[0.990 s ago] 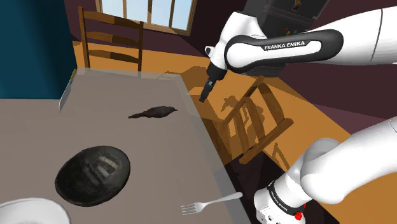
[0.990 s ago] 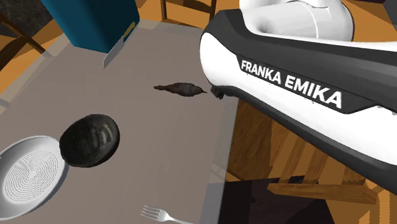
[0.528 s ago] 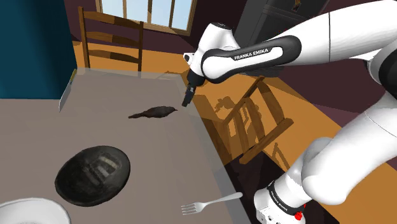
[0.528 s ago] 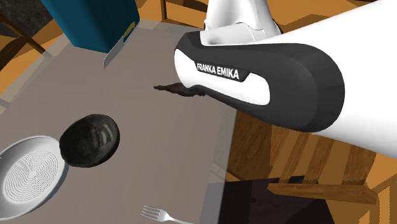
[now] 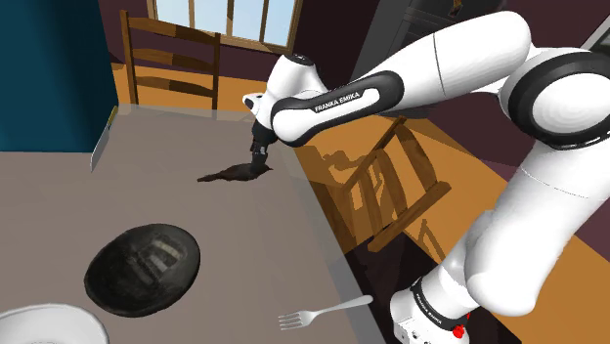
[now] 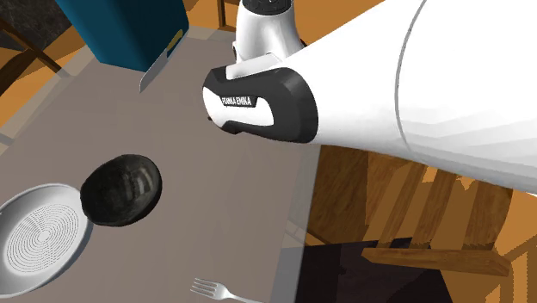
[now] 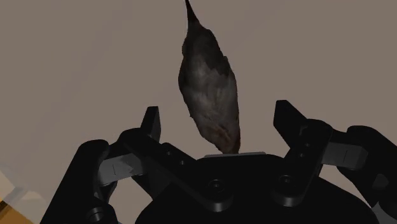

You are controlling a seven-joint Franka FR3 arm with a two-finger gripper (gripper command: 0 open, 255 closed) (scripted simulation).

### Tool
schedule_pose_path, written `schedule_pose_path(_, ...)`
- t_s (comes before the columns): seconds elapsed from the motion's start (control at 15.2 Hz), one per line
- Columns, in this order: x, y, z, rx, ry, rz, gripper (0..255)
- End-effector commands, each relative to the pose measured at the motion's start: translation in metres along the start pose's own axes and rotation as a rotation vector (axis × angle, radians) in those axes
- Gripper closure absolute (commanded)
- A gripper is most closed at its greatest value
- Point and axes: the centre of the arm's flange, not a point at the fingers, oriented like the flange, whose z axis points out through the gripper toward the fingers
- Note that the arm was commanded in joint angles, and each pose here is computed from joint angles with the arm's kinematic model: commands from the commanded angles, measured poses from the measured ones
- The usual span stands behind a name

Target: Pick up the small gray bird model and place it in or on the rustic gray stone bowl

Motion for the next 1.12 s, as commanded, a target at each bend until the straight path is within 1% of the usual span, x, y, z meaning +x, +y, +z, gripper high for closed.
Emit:
schedule_pose_path(0.0,0.018,-0.003,0.017,-0.002,0.015,-0.060,0)
schedule_pose_path(0.07,0.024,-0.005,0.023,-0.002,0.020,-0.081,0)
schedule_pose_path(0.59,0.025,-0.005,0.063,-0.002,0.020,-0.081,0)
schedule_pose_path(1.06,0.025,-0.005,0.063,-0.002,0.020,-0.081,0)
